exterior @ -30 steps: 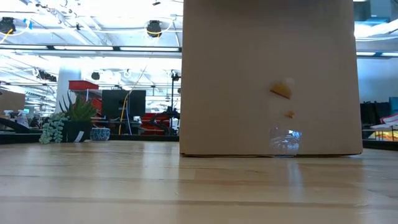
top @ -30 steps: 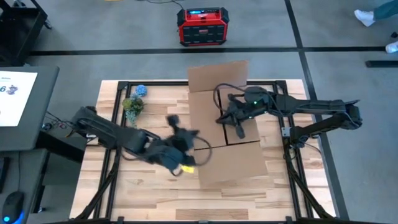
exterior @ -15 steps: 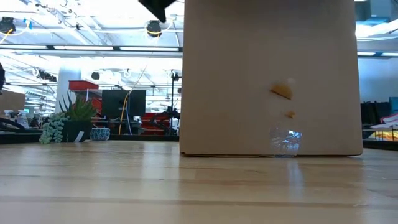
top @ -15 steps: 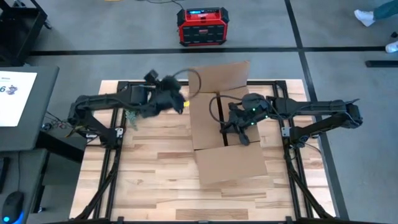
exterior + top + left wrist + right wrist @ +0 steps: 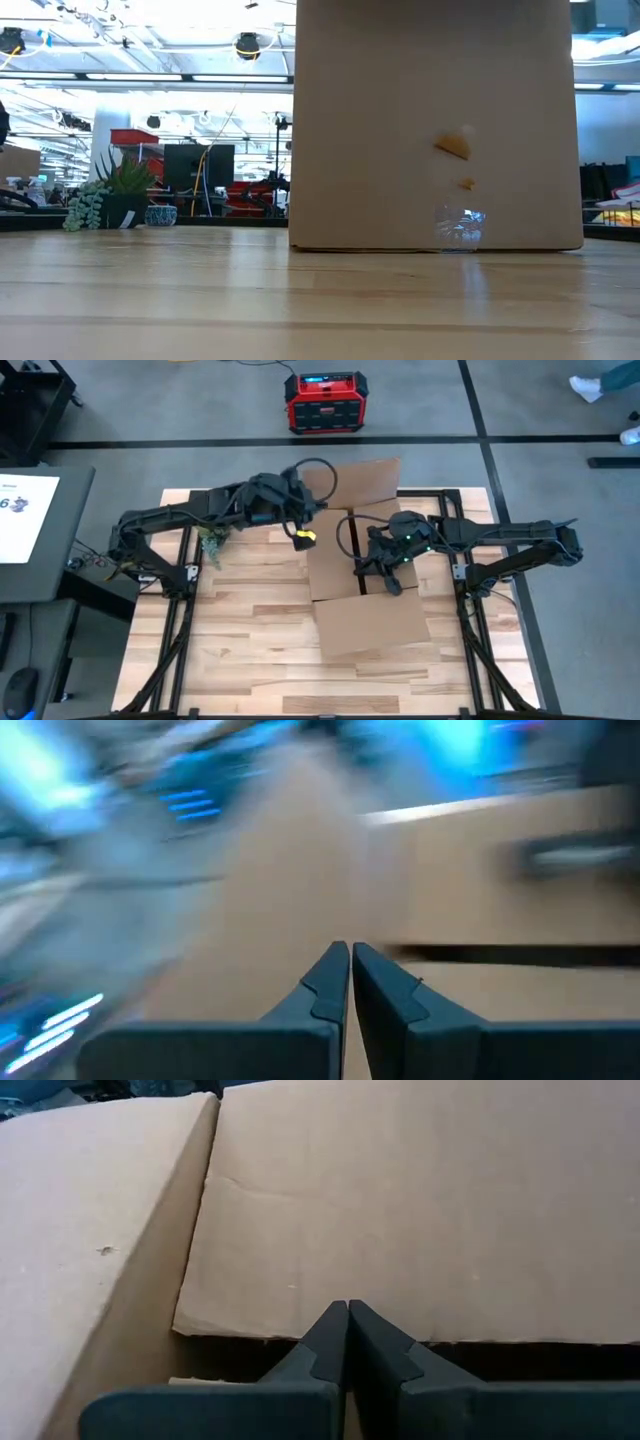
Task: Wrap mug
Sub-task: Close the cardboard box
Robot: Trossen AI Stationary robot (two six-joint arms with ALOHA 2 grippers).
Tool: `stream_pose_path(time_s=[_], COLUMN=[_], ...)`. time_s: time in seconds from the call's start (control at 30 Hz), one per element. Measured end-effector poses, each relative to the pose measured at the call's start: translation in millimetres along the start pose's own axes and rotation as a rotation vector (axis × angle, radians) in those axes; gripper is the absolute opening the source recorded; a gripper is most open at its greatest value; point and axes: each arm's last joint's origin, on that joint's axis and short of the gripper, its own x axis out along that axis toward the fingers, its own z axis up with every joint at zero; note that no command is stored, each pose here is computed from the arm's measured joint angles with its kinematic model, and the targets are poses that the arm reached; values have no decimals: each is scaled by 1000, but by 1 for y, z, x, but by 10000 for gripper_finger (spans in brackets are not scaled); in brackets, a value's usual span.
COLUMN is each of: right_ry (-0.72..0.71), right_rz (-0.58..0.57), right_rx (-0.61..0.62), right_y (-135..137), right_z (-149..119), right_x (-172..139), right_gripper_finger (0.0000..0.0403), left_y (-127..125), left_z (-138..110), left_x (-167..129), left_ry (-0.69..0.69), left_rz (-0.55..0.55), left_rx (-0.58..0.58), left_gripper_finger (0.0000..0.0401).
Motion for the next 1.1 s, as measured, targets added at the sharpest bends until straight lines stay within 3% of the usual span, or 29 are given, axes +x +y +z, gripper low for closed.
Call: stream_pose_path(time_s=[0.07,0.13,0.27,0.33,0.4,0.5,0.67,0.8,0.9,1.1], right_ry=[0,0,-1,-5,-5,-6,2,0,0,3], right_rz=[-1,-1,-1,-1,-1,-2,-2,-2,1,61], right_rx=[0,0,-1,-2,-2,-3,0,3,2,-21], right_y=[0,0,0,0,0,0,0,0,1,19], right_z=[0,0,0,0,0,1,0,0,0,4], right_x=[0,0,0,0,0,0,0,0,1,0], right_gripper_finger=[0,0,0,0,0,0,0,0,0,0], left_y=[10,24,53,64,69,63,37,22,14,1], left_z=[-2,-11,-47,-62,-70,-68,-42,-31,-37,-56], left_x=[-12,-20,-11,0,16,37,45,41,42,53], left_ry=[74,158,383,466,465,362,54,-96,-53,146], left_rz=[261,414,410,455,475,366,7,-295,-435,-471], left_rx=[-26,-72,-260,-299,-290,-210,-63,-64,-97,-119], left_gripper_finger=[0,0,0,0,0,0,0,0,0,0])
